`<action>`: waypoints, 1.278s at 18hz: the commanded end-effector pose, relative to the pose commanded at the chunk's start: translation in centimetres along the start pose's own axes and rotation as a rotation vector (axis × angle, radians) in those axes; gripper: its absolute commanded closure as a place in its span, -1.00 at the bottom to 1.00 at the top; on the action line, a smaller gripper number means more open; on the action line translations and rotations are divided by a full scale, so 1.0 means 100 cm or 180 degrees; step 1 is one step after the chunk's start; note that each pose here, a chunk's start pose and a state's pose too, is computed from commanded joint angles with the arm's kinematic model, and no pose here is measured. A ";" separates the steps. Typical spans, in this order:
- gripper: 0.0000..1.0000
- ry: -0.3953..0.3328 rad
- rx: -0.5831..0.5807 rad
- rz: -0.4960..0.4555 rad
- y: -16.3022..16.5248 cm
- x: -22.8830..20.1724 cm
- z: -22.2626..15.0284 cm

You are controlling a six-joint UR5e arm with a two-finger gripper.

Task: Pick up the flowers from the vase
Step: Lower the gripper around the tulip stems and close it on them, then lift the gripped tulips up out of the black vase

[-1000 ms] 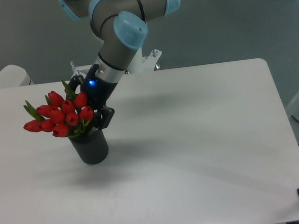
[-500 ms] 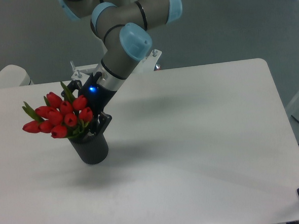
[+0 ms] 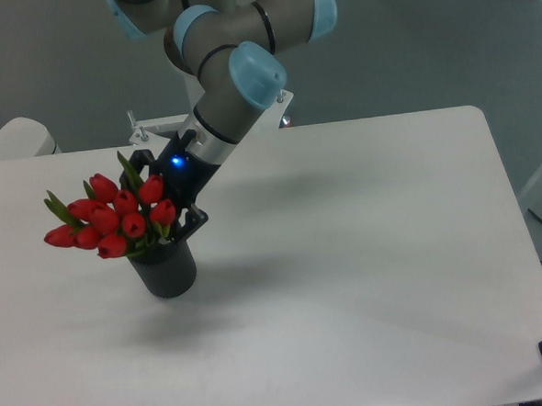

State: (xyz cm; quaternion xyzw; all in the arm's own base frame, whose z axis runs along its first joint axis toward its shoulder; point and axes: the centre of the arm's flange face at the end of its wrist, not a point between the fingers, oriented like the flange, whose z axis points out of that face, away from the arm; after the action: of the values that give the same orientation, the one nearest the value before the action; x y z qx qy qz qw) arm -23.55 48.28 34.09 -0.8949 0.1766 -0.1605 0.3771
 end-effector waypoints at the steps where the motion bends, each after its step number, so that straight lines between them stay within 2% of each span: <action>1: 0.12 -0.0003 0.0001 0.0004 0.000 0.000 0.000; 4: 0.19 -0.0007 0.0002 0.0000 0.000 -0.001 -0.001; 12: 0.20 -0.0002 0.0115 0.0038 -0.008 0.007 -0.008; 18: 0.20 -0.0042 0.0275 0.0093 -0.028 0.027 -0.029; 23: 0.20 -0.0164 0.0349 -0.0020 -0.045 0.028 -0.052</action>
State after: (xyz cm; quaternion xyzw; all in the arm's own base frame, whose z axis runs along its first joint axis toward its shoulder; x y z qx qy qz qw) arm -22.38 46.78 41.31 -0.8773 0.1549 -0.1480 0.4295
